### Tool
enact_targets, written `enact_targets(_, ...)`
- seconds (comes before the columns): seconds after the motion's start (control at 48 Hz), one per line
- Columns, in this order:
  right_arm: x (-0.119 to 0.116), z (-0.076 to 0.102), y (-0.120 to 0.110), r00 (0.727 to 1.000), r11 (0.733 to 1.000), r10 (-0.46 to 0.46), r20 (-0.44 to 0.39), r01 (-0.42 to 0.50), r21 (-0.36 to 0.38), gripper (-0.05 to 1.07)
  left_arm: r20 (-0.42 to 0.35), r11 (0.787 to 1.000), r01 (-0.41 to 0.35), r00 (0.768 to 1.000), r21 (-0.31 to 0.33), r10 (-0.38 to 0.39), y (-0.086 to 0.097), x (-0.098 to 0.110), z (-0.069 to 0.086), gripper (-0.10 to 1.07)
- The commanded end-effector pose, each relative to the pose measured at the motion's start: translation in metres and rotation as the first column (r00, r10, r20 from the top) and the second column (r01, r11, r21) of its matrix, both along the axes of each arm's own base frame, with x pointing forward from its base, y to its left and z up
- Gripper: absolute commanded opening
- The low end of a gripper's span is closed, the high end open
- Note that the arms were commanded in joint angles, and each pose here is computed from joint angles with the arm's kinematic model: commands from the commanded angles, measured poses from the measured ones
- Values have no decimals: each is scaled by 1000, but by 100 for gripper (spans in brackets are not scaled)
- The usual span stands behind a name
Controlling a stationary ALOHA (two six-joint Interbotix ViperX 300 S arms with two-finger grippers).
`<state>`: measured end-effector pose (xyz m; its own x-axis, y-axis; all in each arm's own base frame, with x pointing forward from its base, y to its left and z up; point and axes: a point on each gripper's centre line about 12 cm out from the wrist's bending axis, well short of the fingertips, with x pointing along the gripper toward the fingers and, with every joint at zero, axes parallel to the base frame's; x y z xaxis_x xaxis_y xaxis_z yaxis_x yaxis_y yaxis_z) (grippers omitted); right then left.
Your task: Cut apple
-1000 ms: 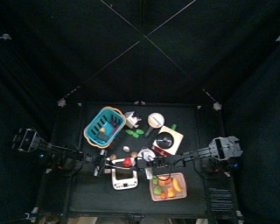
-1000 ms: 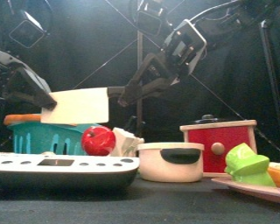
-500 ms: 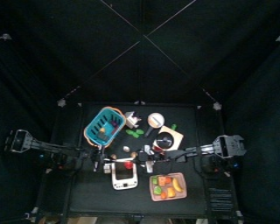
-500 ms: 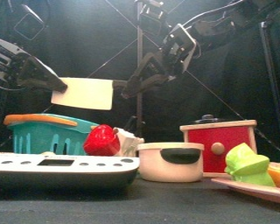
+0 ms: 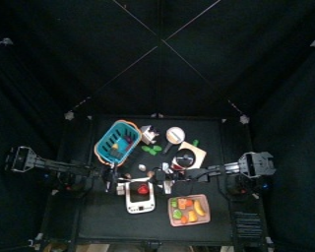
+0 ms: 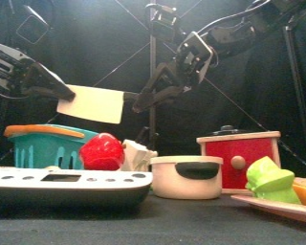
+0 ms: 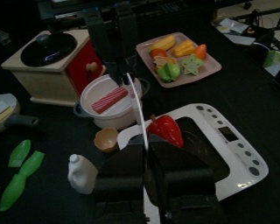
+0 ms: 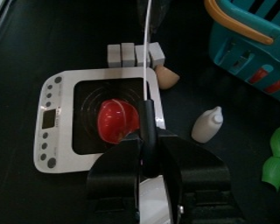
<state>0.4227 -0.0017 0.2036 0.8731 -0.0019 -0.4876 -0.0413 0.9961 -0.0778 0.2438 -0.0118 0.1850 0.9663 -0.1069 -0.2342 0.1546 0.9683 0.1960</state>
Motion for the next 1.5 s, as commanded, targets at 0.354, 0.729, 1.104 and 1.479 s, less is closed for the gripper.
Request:
enact_targets(0.354,6,24,2,999,1000,1,41,-1,5,46,23,997,41,999,-58,-40,-18,6,7,37)
enact_targets(0.729,6,35,-14,995,994,-78,66,72,78,46,-38,981,-50,998,-189,44,-19,6,-4,37)
enact_targets(1.104,3,40,-24,990,980,-137,23,132,151,46,-88,906,-146,989,-397,121,-33,5,-2,37)
enact_targets(1.479,4,38,-25,988,970,-157,4,153,189,46,-155,870,-211,975,-446,157,-42,12,-18,37)
